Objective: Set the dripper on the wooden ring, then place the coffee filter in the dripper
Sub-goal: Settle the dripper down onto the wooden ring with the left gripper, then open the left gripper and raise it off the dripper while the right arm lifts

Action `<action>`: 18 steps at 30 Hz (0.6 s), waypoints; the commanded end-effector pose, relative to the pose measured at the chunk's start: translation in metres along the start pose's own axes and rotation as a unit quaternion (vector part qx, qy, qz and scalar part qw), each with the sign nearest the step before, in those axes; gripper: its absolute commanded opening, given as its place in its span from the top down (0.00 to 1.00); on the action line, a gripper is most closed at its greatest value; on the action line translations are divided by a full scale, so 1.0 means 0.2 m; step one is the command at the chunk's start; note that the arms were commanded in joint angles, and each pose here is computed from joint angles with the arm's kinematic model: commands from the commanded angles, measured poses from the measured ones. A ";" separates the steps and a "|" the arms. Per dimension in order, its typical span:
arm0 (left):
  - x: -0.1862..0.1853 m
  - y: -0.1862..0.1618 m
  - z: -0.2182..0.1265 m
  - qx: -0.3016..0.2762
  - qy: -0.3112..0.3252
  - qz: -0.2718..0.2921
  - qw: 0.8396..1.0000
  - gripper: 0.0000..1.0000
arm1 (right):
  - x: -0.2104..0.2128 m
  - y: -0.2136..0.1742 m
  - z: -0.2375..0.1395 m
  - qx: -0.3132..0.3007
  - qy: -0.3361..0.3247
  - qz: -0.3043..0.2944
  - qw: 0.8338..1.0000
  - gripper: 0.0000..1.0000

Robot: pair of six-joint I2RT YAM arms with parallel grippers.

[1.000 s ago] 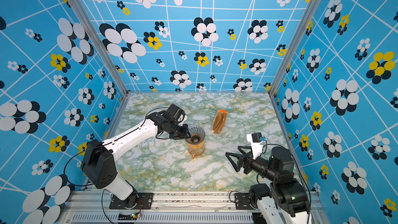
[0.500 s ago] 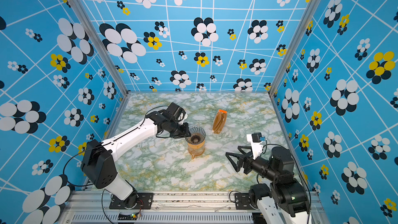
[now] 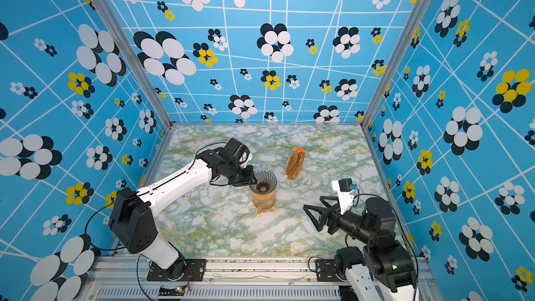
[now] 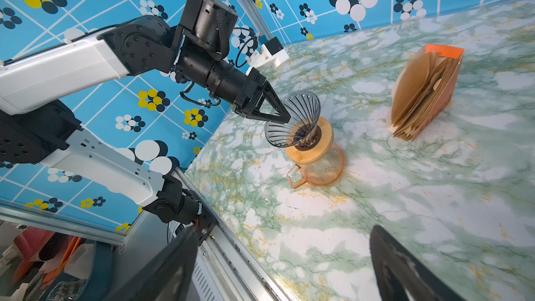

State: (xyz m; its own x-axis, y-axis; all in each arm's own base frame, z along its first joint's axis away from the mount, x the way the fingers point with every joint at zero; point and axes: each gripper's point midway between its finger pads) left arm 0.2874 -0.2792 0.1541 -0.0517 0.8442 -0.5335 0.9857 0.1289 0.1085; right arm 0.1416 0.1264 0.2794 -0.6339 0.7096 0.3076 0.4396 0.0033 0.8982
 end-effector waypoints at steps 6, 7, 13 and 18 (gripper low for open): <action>-0.06 0.02 -0.16 -0.032 -0.005 0.016 0.999 0.68 | -0.02 0.00 0.01 -0.004 -0.010 -0.002 1.000 0.06; -0.06 0.02 -0.18 -0.038 -0.005 0.018 0.999 0.66 | -0.02 0.00 0.01 -0.002 -0.008 -0.001 1.000 0.06; -0.06 0.03 -0.33 -0.074 0.002 0.035 0.997 0.61 | -0.07 0.00 0.02 0.006 -0.032 0.008 0.999 0.08; -0.12 0.04 -0.44 -0.096 -0.012 0.075 0.992 0.60 | -0.16 0.00 0.01 0.014 -0.088 0.020 0.996 0.10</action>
State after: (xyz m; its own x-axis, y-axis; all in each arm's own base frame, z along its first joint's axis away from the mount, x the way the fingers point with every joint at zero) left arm 0.2818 -0.2567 0.2241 0.0356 0.8402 -0.5411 0.9498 0.1399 0.2797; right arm 0.1568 0.1147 0.2704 -0.5582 0.7766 0.2922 0.4655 0.0016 0.8851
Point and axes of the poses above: each gripper's point midway between its finger pads, its own z axis out along the fingers, its own x axis along the line the jaws close on, y = z × x, and after that the axes turned 11 degrees about -z, right-handed
